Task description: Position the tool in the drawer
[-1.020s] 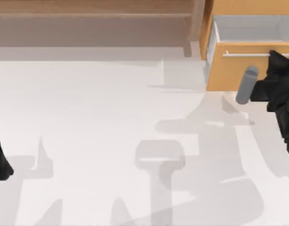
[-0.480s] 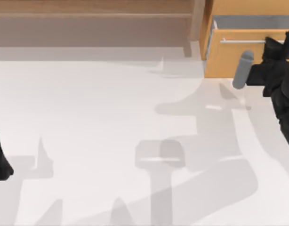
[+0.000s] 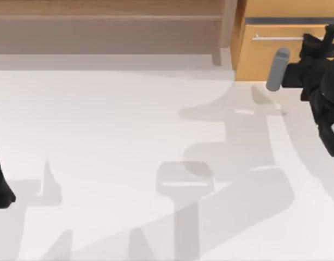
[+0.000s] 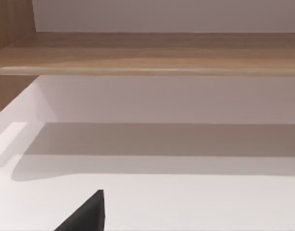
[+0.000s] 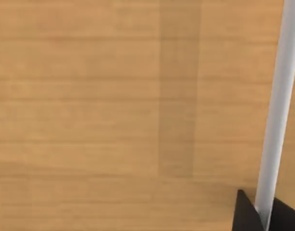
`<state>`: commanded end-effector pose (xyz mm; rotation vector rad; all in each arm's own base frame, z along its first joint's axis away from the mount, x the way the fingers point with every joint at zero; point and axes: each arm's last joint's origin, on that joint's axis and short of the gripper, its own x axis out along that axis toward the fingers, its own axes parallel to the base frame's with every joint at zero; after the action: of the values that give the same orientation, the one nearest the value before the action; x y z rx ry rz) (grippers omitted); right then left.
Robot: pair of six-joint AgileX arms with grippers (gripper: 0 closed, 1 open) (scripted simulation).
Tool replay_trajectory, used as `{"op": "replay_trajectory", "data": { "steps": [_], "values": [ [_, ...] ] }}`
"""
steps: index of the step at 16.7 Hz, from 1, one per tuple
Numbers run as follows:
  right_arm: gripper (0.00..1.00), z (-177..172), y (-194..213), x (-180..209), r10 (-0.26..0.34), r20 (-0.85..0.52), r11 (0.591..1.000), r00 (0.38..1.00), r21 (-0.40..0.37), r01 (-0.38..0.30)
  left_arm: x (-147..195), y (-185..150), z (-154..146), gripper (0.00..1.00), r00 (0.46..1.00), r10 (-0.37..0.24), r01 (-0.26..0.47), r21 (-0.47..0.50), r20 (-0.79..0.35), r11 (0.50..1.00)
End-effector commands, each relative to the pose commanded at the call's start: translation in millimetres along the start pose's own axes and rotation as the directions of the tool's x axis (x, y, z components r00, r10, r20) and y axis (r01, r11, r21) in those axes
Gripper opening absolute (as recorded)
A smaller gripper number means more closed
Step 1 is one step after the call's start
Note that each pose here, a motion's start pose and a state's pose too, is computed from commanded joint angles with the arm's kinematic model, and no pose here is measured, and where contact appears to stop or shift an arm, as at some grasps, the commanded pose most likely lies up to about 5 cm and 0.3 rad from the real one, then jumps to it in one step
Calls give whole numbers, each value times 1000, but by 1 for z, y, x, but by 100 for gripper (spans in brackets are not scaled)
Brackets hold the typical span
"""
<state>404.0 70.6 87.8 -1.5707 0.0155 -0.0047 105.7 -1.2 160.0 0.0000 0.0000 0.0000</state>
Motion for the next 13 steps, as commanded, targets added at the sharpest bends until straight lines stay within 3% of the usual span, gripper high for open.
{"op": "replay_trajectory", "data": {
  "steps": [5,10,13],
  "values": [
    [0,0,0,32,3,3,1000,1000,4,-3,0,0,0,100,1000,0,0,0,0,1000],
    [0,0,-1,35,3,3,1000,1000,5,-3,0,0,0,100,1000,0,0,0,0,1000],
    [23,0,-1,35,3,3,1000,1000,5,-3,0,0,0,100,1000,0,0,0,0,1000]
  ]
}}
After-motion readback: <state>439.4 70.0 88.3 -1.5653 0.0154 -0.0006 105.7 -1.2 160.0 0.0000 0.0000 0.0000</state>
